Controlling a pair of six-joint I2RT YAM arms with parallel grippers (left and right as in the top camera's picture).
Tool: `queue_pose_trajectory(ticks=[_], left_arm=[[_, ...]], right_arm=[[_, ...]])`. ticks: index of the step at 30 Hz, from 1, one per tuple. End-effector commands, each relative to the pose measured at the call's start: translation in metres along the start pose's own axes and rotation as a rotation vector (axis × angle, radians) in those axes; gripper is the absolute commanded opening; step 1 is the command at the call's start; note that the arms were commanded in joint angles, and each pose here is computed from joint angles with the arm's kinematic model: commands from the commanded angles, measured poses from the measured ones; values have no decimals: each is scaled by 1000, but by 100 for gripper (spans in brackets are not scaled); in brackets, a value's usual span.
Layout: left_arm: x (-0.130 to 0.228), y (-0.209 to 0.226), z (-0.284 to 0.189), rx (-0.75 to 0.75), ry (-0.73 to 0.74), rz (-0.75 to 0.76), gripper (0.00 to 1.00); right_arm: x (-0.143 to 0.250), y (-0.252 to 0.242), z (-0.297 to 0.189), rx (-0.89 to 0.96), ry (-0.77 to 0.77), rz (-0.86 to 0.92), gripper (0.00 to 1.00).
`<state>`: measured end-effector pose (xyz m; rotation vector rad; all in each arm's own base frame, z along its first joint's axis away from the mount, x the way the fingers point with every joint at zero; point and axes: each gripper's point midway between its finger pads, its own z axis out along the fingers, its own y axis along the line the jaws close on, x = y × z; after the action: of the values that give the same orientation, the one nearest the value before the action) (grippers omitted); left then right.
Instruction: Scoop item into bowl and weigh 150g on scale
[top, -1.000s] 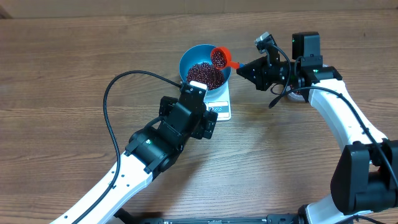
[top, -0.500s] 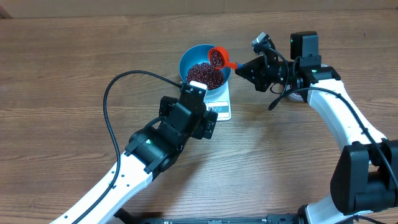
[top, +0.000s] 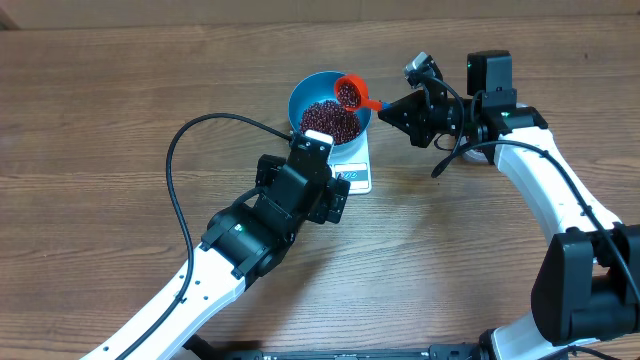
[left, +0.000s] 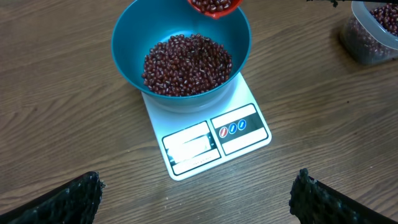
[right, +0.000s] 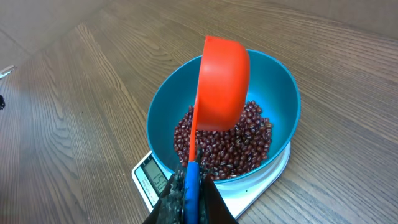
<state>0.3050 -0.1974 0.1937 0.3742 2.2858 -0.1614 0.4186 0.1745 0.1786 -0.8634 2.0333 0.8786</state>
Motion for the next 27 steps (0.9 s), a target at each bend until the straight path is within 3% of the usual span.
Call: queue_pose_trajectory(ticks=[1, 27], left_arm=[[4, 2, 4, -16, 9, -9, 100], [4, 2, 4, -16, 9, -9, 100]], right_arm=[[2, 0, 3, -9, 3, 0, 4], [1, 5, 3, -37, 3, 274, 4]])
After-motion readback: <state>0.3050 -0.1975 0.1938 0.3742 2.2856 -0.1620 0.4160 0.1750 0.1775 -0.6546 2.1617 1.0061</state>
